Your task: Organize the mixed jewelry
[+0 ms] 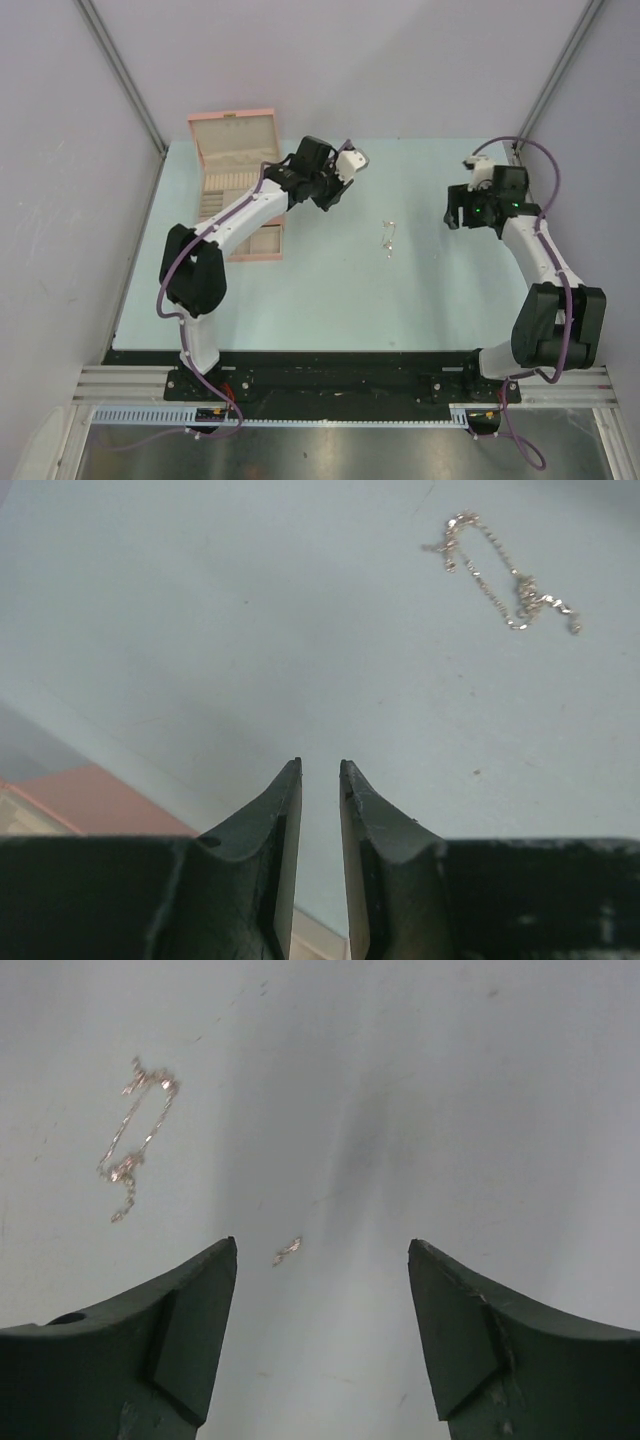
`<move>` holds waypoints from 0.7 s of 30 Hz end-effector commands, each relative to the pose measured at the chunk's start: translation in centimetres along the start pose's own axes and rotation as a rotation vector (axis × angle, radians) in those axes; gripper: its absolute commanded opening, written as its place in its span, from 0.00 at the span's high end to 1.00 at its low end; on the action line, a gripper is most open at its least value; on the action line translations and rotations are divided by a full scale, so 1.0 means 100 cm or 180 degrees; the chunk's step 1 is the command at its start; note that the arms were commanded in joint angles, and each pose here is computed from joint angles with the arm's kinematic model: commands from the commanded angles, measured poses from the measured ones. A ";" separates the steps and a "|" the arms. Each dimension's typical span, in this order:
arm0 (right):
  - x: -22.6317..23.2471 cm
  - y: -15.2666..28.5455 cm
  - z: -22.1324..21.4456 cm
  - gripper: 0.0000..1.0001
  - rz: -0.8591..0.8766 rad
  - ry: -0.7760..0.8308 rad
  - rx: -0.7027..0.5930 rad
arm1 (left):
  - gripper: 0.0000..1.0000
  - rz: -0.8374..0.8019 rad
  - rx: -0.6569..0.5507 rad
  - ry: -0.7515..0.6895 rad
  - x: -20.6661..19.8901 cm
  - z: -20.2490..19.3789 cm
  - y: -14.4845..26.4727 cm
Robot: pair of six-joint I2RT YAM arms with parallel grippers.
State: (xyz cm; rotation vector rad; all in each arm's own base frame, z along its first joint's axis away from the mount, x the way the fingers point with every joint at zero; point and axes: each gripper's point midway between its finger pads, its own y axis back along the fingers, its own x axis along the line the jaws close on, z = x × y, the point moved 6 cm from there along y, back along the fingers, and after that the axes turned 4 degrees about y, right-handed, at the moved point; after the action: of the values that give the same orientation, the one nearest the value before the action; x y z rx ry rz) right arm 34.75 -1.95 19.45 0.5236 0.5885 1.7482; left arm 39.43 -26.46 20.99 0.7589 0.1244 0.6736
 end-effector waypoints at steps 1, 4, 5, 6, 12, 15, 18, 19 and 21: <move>0.030 -0.006 -0.027 0.34 -0.0024 0.0518 0.0660 | 0.74 -0.0278 -0.0135 0.0216 -0.018 0.007 -0.003; 0.052 -0.016 -0.035 0.41 0.0175 0.0711 0.0817 | 0.75 -0.0279 -0.0113 0.0254 -0.018 0.004 -0.006; 0.053 -0.018 -0.037 0.41 0.0189 0.0731 0.0851 | 0.75 -0.0279 -0.0099 0.0265 -0.018 0.002 -0.007; 0.055 -0.021 -0.039 0.42 0.0215 0.0768 0.0878 | 0.75 -0.0278 -0.0103 0.0269 -0.018 0.002 -0.007; 0.055 -0.038 -0.061 0.49 0.0318 0.0805 0.1209 | 0.75 -0.0260 -0.0052 0.0289 -0.021 -0.008 -0.008; 0.058 -0.042 -0.067 0.53 0.0334 0.0832 0.1296 | 0.75 -0.0227 -0.0010 0.0266 -0.021 -0.013 -0.009; 0.061 -0.046 -0.069 0.55 0.0332 0.0878 0.1334 | 0.75 -0.0198 0.0013 0.0244 -0.020 -0.016 -0.009; 0.062 -0.047 -0.070 0.56 0.0337 0.0885 0.1350 | 0.75 -0.0194 0.0018 0.0235 -0.020 -0.017 -0.009; 0.064 -0.050 -0.073 0.57 0.0341 0.0894 0.1377 | 0.75 -0.0179 0.0037 0.0218 -0.019 -0.019 -0.010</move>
State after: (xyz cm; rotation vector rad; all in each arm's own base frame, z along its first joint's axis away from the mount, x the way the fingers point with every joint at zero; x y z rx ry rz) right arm 32.13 4.21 11.19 0.6409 1.1370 1.8195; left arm 37.76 -27.06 18.12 0.7634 0.2246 0.6288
